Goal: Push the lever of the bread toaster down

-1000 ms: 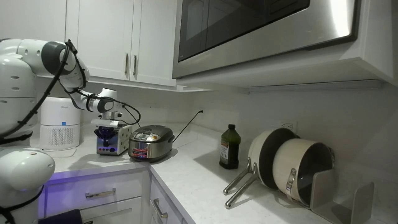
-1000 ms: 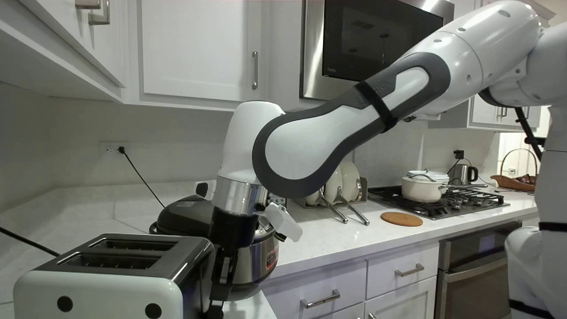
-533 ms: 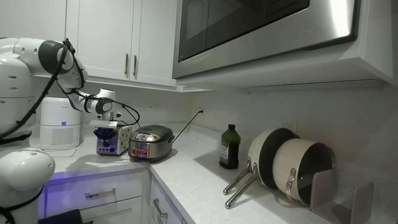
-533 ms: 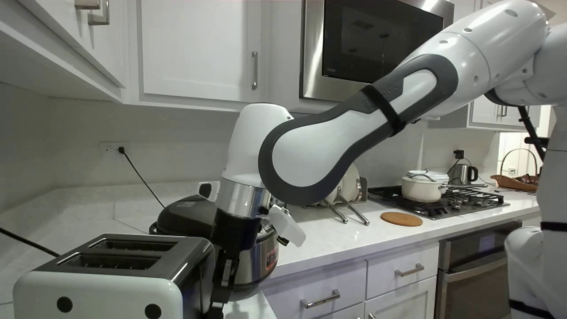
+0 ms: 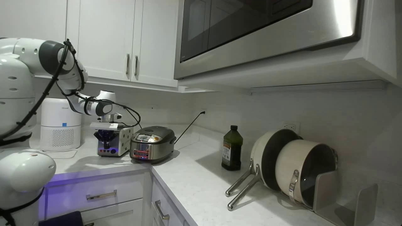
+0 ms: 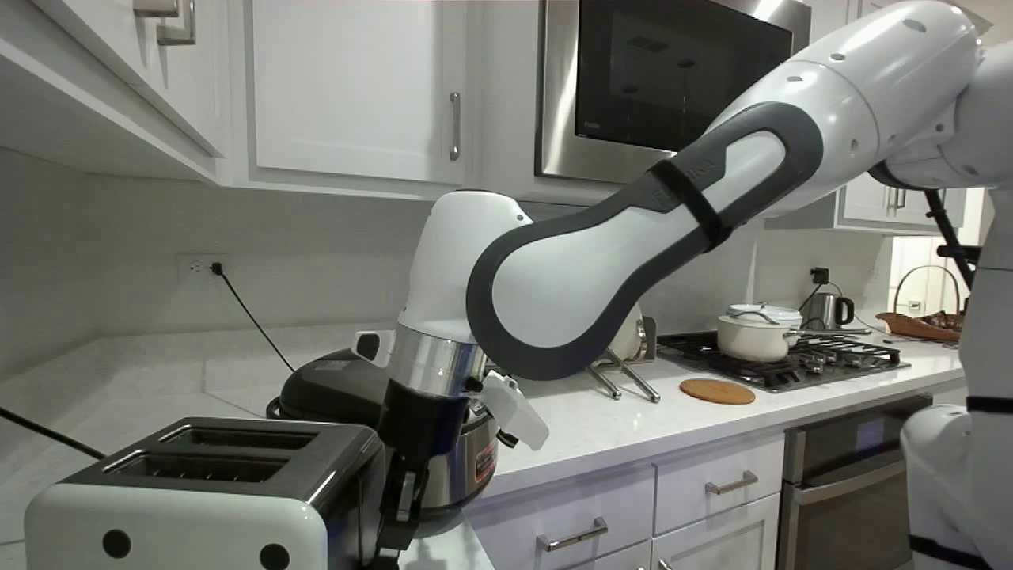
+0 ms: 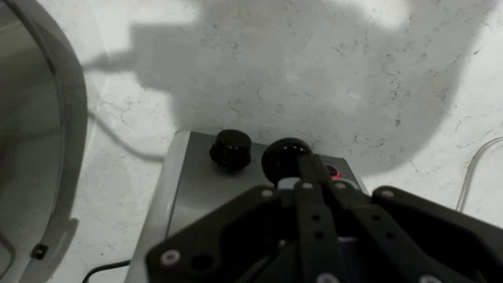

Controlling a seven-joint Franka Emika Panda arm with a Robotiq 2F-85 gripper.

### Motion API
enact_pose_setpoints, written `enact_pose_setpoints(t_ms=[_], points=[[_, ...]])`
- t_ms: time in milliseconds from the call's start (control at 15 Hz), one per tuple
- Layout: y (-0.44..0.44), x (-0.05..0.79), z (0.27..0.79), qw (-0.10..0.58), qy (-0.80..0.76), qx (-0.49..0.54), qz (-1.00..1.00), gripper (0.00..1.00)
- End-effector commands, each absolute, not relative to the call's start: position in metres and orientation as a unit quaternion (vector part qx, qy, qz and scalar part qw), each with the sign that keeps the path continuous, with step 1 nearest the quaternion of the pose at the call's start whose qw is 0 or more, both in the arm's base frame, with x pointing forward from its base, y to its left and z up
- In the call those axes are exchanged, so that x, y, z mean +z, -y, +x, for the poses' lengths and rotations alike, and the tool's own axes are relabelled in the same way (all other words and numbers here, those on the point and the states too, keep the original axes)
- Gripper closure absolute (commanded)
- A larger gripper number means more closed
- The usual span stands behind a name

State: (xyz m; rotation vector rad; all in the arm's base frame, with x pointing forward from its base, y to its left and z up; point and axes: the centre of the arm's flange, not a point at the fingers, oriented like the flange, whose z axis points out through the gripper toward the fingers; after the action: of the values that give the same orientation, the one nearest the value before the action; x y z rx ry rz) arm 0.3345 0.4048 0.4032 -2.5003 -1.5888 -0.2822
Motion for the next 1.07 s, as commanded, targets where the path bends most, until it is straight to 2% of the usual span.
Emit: enact_pose_setpoints(t_ms=[0,467,800,1000], points=[[-0.406,0.378,0.325,0.076,0.549,-0.082,-0.828,1.00],[-0.432,0.456,0.329,0.036,0.584,-0.091,-0.806,1.00],[-0.441,0.513,0.330,0.013,0.580,-0.052,-0.813,1.00],[-0.434,0.538,0.328,-0.014,0.558,0.006,-0.830,1.00]])
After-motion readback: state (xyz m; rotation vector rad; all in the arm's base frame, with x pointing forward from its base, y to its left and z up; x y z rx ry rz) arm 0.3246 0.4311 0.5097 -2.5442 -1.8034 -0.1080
